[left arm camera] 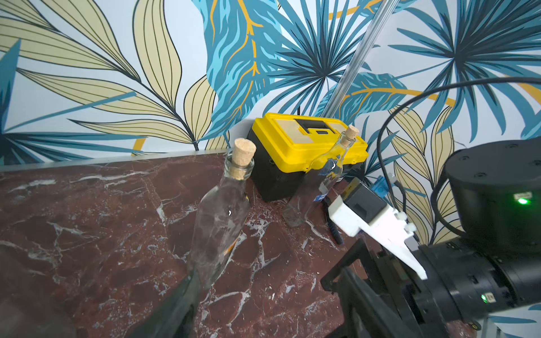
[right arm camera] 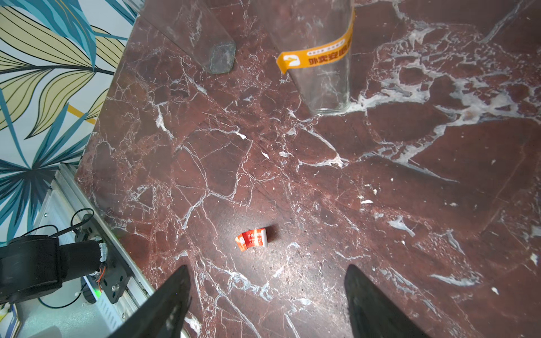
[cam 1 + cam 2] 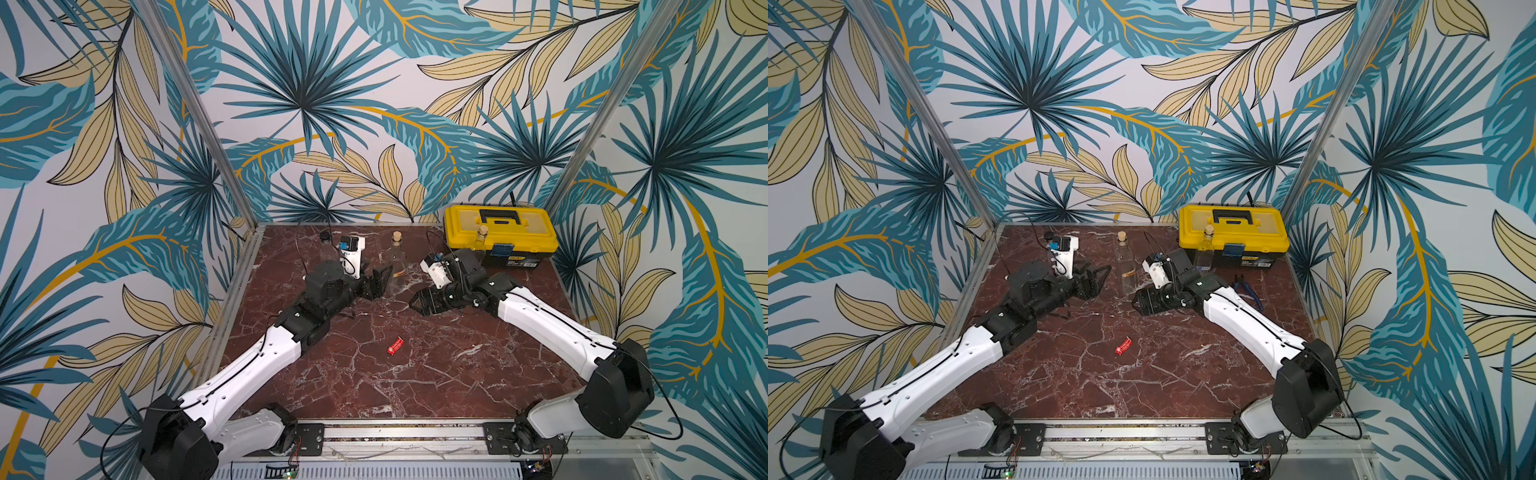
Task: Remove the label from the bottle
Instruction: Place the label at the center of the board.
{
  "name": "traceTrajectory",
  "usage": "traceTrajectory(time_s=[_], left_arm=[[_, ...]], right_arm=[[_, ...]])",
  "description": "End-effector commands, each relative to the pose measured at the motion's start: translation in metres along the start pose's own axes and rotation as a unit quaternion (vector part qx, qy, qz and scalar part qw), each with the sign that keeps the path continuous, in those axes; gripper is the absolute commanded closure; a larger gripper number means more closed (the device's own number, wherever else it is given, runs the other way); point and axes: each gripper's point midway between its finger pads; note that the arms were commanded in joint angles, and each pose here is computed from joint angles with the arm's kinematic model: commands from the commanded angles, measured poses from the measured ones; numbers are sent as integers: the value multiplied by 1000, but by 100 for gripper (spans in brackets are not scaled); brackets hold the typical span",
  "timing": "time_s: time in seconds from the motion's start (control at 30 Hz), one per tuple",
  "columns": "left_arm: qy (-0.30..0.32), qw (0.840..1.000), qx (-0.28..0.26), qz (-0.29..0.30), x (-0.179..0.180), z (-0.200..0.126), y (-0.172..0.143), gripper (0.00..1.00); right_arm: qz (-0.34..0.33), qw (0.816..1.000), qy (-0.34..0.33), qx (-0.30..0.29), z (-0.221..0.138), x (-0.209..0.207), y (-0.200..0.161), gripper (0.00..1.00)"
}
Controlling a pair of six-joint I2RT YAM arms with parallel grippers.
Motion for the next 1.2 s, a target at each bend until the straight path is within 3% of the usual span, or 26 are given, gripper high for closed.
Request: traceTrajectory(time_s=[0.0, 0.4, 1.17], left_arm=[[15, 999, 1, 46, 5, 18, 8, 24], [26, 998, 4, 58, 29, 64, 36, 23], [25, 998, 21, 45, 41, 63, 17, 23]], right_arm=[[-9, 999, 25, -23, -7, 10, 10, 18], [-13, 999, 26, -28, -15, 12, 6, 18], [-11, 1000, 13, 0, -8, 6, -2, 17]])
Point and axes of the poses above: each gripper's point midway between its finger pads, its own z axis out along the fingers, its own x axis along the line the jaws close on, y = z × x, and after that the axes turned 8 degrees about -z, right-handed
